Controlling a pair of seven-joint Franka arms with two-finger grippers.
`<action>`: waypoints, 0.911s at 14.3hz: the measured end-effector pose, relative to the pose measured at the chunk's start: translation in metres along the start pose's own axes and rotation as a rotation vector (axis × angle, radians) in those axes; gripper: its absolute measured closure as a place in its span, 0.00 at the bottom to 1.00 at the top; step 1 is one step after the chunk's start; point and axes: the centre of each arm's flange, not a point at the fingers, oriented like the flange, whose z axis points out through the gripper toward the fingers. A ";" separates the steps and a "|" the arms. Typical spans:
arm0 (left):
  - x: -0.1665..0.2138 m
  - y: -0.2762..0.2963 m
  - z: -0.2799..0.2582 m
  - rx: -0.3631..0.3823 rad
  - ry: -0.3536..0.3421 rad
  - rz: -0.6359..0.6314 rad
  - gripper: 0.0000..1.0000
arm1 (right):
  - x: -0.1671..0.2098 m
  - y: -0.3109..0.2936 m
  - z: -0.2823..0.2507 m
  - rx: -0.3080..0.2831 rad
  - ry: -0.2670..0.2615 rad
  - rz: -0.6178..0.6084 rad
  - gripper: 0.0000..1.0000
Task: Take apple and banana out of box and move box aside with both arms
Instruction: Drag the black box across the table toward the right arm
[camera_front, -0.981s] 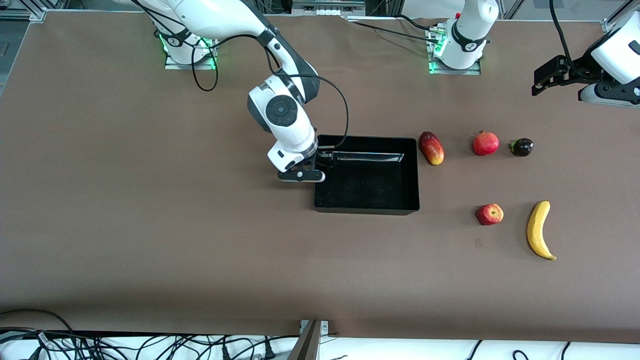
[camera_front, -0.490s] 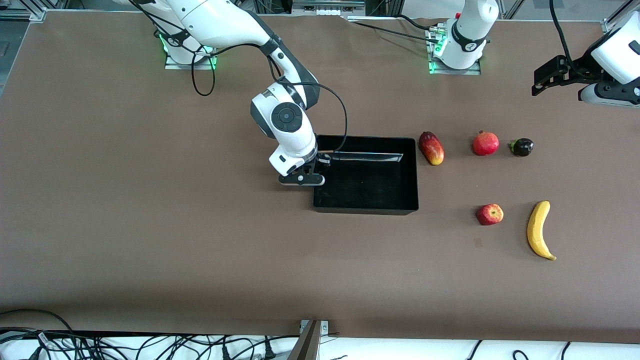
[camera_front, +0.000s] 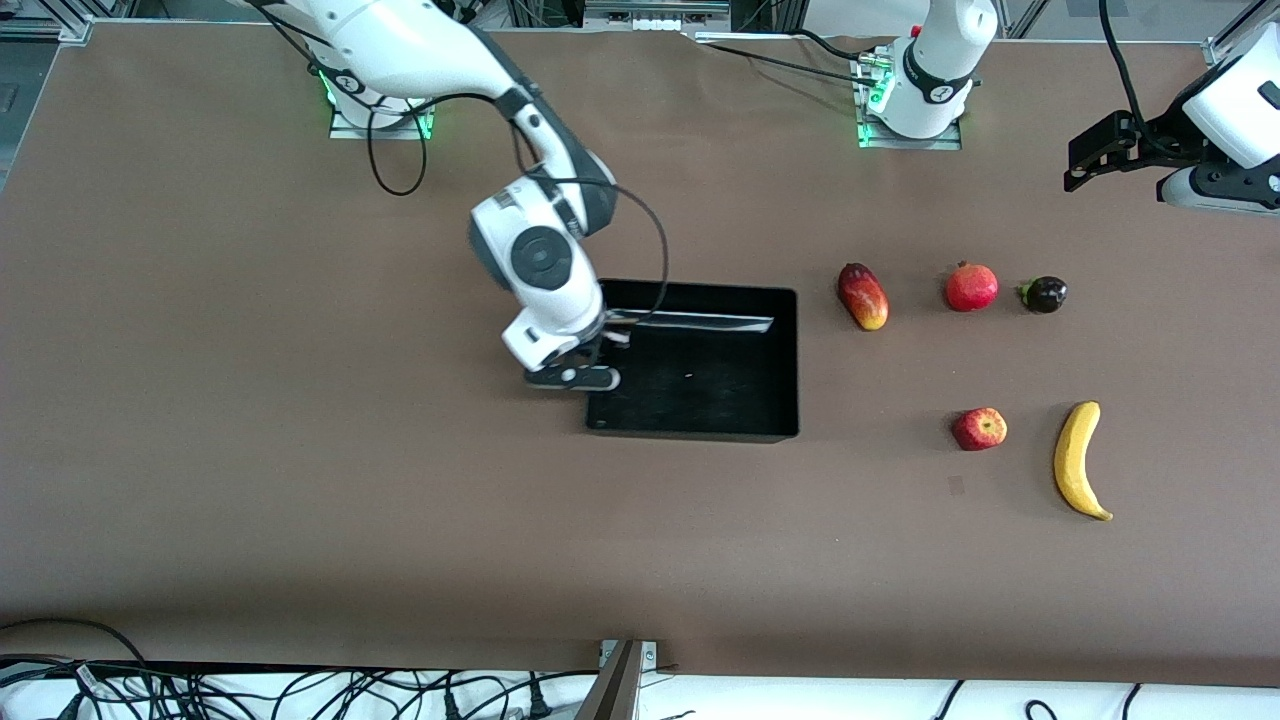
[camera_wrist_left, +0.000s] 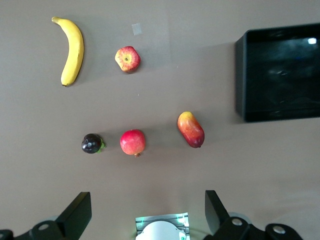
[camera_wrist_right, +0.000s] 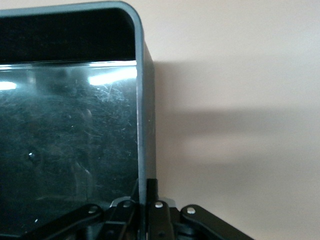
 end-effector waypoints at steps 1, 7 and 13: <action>0.000 0.000 0.000 0.000 0.000 0.000 0.00 | 0.021 0.036 -0.021 -0.012 -0.017 -0.005 0.96; 0.000 -0.001 0.000 0.000 0.000 -0.003 0.00 | 0.107 0.302 -0.077 0.005 -0.084 -0.068 0.96; 0.000 -0.003 0.000 -0.001 0.000 -0.005 0.00 | 0.090 0.419 -0.021 0.018 -0.120 -0.071 0.96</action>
